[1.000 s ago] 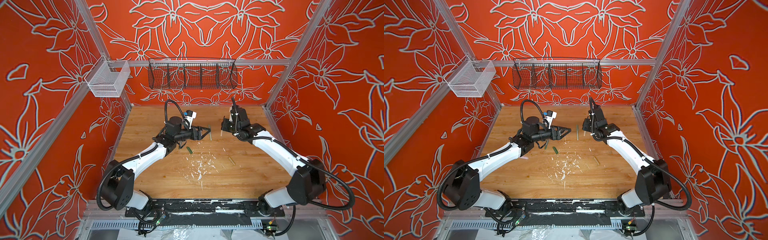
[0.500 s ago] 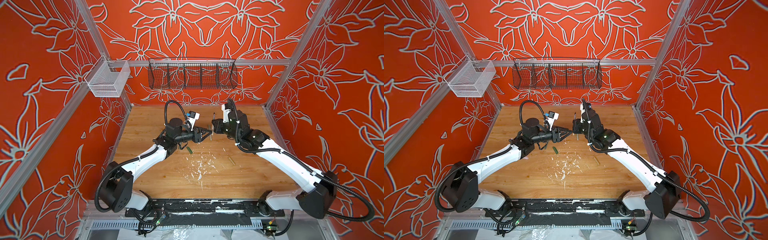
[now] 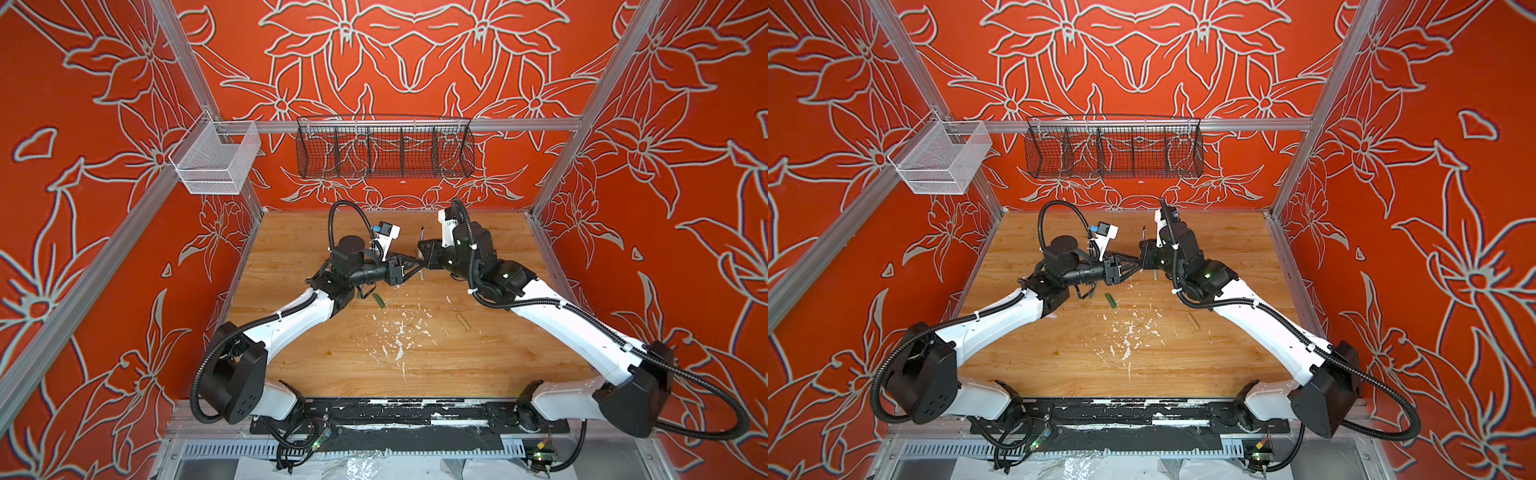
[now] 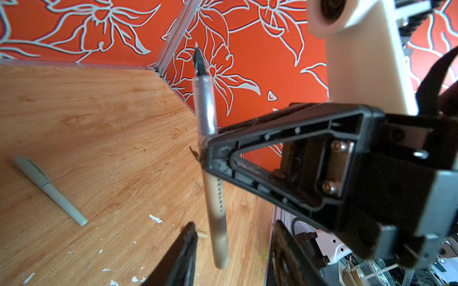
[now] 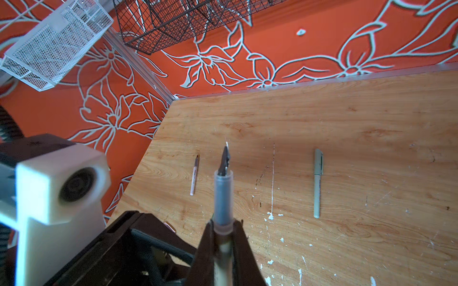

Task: Insert the pens into the pen caps
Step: 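Close the left gripper on the nib pen and open the right gripper, then move the right gripper to the beige cap while the left gripper holds the pen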

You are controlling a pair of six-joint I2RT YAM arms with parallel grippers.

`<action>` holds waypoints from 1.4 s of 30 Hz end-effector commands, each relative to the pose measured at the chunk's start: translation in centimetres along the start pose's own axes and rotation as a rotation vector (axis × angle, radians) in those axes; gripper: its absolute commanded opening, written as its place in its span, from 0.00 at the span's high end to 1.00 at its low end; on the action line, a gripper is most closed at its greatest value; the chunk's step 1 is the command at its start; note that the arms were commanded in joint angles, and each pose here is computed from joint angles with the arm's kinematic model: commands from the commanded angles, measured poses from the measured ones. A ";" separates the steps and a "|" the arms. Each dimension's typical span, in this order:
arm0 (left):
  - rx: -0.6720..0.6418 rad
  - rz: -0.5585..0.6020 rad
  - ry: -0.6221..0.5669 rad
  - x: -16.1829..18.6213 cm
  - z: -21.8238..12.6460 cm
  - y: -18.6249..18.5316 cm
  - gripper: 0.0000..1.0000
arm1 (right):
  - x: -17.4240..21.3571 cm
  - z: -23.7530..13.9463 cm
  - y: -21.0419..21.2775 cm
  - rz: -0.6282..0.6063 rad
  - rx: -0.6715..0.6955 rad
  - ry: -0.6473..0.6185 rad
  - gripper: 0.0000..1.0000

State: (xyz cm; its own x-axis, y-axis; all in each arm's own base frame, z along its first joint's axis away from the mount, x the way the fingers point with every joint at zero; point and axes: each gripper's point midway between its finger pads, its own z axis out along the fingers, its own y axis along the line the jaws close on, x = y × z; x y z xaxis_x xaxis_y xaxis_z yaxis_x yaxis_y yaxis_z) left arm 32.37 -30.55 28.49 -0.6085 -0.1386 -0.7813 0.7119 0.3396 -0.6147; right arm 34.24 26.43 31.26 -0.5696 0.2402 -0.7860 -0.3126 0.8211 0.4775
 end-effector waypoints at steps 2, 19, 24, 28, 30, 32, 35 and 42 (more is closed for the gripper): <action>0.020 0.003 -0.001 -0.2 0.3 -0.2 0.53 | -1.6 -0.7 2.1 0.036 -0.072 -0.039 0.97; 0.000 -0.009 -0.001 -0.3 0.3 0.1 0.80 | -0.5 0.0 3.3 0.039 -0.113 0.001 0.97; -0.013 0.001 -0.008 -0.4 0.2 0.1 0.92 | -0.3 0.0 3.6 0.035 -0.123 0.013 0.97; -0.026 0.011 -0.013 -0.5 0.0 0.2 0.97 | -0.6 -0.5 4.1 0.031 -0.141 0.011 0.81; -0.043 0.032 -0.021 -0.7 -0.2 0.3 0.99 | -1.0 -1.3 4.2 0.020 -0.146 0.003 0.74; -0.062 0.058 -0.032 -0.9 -0.5 0.4 1.00 | -1.6 -2.4 4.1 0.008 -0.134 -0.015 0.72; -0.095 0.113 -0.049 -1.3 -1.0 0.4 1.00 | -2.6 -4.8 2.7 -0.010 -0.073 -0.069 0.70; -0.148 0.256 -0.094 -2.3 -2.7 -0.6 1.00 | 0.3 -8.0 -7.1 0.029 0.216 0.000 0.67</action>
State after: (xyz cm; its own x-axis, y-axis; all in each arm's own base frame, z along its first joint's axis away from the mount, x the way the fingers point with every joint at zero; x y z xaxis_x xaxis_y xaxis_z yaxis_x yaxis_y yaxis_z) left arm 32.84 -28.50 29.93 -0.4651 -0.1351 -0.8749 0.7439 0.4760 -0.4690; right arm 30.13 20.80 36.98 -0.4710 0.2988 -0.8300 -0.3078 0.8261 0.4721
